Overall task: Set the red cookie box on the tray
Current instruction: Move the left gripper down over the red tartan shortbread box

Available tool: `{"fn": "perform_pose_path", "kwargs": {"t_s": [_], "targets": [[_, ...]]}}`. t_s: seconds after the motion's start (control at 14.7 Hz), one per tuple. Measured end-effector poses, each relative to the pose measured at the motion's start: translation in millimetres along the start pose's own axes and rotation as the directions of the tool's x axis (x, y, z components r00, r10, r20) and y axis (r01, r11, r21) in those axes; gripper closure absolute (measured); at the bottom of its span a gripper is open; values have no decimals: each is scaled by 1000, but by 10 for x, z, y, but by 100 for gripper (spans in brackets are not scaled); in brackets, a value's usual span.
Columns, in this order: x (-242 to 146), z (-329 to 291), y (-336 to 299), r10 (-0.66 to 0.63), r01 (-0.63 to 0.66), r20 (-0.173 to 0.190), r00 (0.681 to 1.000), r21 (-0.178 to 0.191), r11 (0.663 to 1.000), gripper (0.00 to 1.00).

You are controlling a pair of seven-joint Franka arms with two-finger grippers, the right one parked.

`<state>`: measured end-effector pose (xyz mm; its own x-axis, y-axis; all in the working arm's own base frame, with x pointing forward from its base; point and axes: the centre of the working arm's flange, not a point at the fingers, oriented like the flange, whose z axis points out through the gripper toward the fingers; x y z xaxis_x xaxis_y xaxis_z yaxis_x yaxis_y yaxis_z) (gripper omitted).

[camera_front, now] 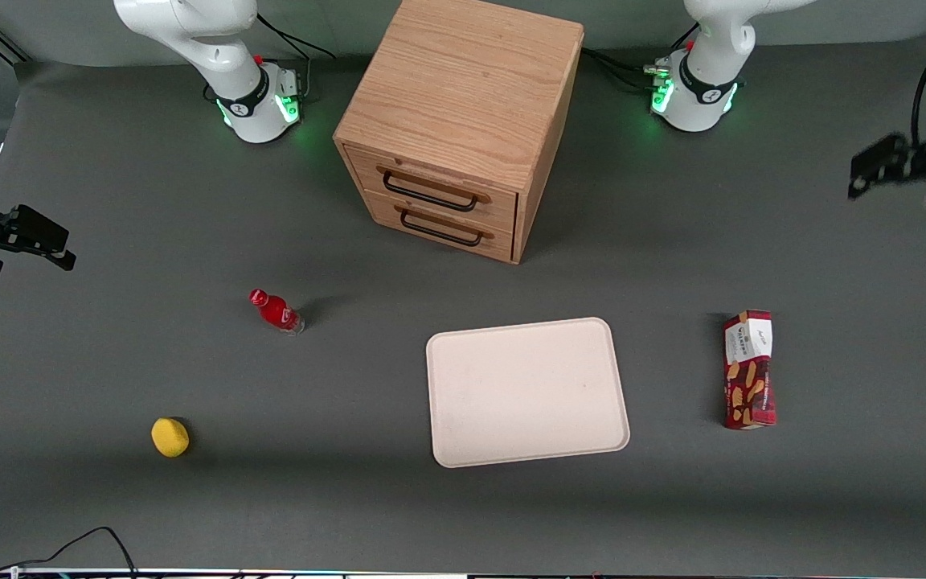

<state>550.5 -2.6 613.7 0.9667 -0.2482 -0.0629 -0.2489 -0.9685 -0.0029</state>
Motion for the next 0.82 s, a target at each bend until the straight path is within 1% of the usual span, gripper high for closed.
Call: {"fn": "perform_pose_path", "kwargs": {"t_s": [0.2,0.41,0.61,0.75,0.82], "targets": [[553,686,-164,5,-5,-13,1000,-23,1000,0],[1026,1440,-302,3,-5,-43,999,-41,999,0],[1337,2071,-363,1,-6,-78,997,-52,999,0],[1476,2443,-358,7,-12,-88,996,-52,999,0],[1527,2624,-363,15,-18,-88,996,-41,999,0]]}}
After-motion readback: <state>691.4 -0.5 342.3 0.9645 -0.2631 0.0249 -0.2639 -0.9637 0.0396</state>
